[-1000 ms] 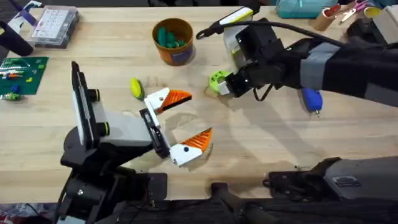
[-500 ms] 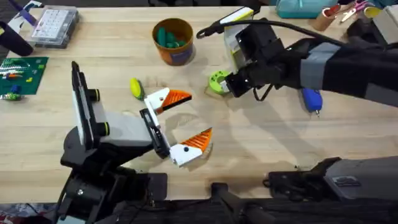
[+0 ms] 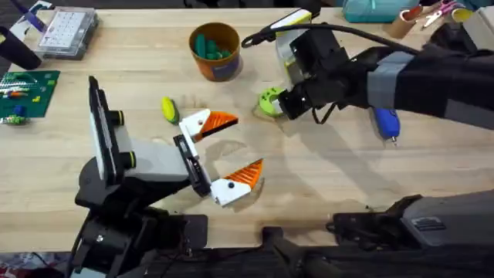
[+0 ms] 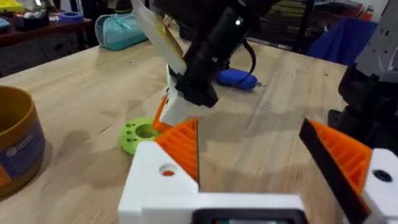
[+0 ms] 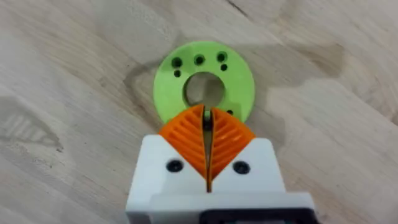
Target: Pick up the gripper from the table and insert it into the empty holder that is missing its gripper. Then pick up a screw, insert it into the mounting hole, and use the screwdriver to tighten it. Finally, clean up the table by picking up the vegetable and placing it into the bucket.
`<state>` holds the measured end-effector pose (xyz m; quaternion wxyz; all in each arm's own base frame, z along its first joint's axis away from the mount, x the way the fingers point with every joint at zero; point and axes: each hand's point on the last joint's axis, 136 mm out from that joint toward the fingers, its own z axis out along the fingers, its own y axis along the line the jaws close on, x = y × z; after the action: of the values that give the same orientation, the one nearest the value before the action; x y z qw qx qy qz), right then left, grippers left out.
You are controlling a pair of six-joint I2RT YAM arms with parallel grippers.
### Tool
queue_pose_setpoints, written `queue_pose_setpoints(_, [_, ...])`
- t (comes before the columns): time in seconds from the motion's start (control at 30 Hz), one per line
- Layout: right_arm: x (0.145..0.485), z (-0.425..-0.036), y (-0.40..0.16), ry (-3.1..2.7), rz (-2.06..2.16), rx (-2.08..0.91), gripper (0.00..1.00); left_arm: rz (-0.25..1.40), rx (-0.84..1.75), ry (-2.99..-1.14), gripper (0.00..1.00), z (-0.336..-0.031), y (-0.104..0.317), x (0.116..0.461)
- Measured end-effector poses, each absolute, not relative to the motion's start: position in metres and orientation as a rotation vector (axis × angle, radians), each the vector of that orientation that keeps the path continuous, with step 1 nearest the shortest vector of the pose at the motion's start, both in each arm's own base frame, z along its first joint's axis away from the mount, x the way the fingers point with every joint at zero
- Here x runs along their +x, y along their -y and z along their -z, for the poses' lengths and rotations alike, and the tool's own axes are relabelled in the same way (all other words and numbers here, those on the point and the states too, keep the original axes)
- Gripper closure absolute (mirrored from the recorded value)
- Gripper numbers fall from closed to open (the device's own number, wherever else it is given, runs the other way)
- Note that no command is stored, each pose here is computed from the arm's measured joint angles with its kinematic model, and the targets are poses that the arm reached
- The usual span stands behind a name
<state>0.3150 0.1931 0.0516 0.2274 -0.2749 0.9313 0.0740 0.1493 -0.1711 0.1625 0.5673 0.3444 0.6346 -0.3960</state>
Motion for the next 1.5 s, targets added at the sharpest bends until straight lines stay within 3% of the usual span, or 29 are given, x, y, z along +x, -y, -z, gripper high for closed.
queue_pose_setpoints(0.57, [0.310,-0.061,-0.190,-2.595,-0.195,-0.765,0.995,0.930,0.809,-1.491,0.015,-0.163,0.171,0.149])
queue_pose_setpoints(0.97, [0.306,-0.159,-0.191,-2.482,-0.230,-0.743,0.995,0.930,0.809,-1.491,0.014,-0.163,0.171,0.149])
queue_pose_setpoints(1.5, [0.253,-0.234,-0.246,-2.375,-0.503,-0.918,0.995,0.930,0.809,-1.491,0.014,-0.163,0.171,0.149])
